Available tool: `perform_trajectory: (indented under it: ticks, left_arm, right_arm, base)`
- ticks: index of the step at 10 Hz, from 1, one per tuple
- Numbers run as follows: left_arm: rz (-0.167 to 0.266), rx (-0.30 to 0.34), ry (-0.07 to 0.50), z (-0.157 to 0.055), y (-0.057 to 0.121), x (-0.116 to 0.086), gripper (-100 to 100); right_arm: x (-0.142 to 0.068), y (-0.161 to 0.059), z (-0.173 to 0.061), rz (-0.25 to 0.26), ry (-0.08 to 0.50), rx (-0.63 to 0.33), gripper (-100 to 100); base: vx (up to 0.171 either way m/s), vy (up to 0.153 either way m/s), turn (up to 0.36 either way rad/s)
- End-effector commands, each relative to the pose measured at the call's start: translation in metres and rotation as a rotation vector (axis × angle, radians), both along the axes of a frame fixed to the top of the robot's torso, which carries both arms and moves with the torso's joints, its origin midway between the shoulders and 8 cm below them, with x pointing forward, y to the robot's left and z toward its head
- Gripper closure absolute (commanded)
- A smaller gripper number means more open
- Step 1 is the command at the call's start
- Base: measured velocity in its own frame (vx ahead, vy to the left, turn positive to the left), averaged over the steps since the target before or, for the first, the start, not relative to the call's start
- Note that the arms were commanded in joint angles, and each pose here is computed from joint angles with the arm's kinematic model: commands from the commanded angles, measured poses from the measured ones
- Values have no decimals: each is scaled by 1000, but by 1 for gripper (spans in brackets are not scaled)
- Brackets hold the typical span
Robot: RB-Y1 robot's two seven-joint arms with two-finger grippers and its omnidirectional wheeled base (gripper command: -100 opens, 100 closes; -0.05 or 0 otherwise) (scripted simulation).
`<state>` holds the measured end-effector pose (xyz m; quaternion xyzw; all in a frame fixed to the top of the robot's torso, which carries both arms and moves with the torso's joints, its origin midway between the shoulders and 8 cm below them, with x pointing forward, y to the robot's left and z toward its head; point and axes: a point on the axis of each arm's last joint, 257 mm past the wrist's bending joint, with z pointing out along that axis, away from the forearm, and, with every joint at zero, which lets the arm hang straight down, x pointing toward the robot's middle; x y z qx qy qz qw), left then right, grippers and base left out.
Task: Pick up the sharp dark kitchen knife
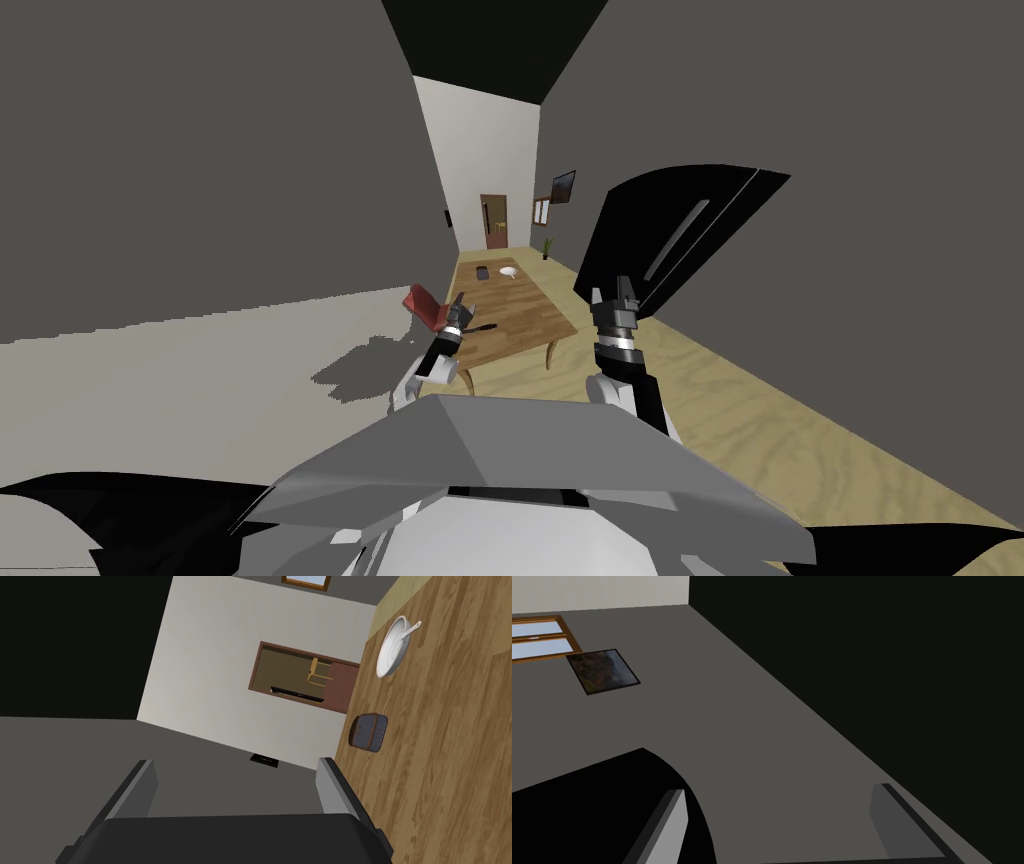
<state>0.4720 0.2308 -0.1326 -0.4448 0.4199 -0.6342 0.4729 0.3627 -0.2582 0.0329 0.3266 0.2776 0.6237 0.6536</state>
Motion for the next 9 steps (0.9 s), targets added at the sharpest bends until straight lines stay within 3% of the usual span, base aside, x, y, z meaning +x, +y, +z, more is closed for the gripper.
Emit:
perform_trajectory:
  ticks: [1, 6, 9]
  left_arm:
    - [1, -2, 51, -13, 3, 9, -100]
    - [16, -19, 235, -71, 17, 39, -100]
    - [32, -24, 324, -97, 25, 48, -100]
  right_arm:
    - [0, 0, 0, 0, 0, 0, 0]
    - [0, 0, 0, 0, 0, 0, 0]
    - [0, 0, 0, 0, 0, 0, 0]
  base:
    - [-17, -3, -75]
    - [-18, -4, -112]
    - [-16, -2, -92]
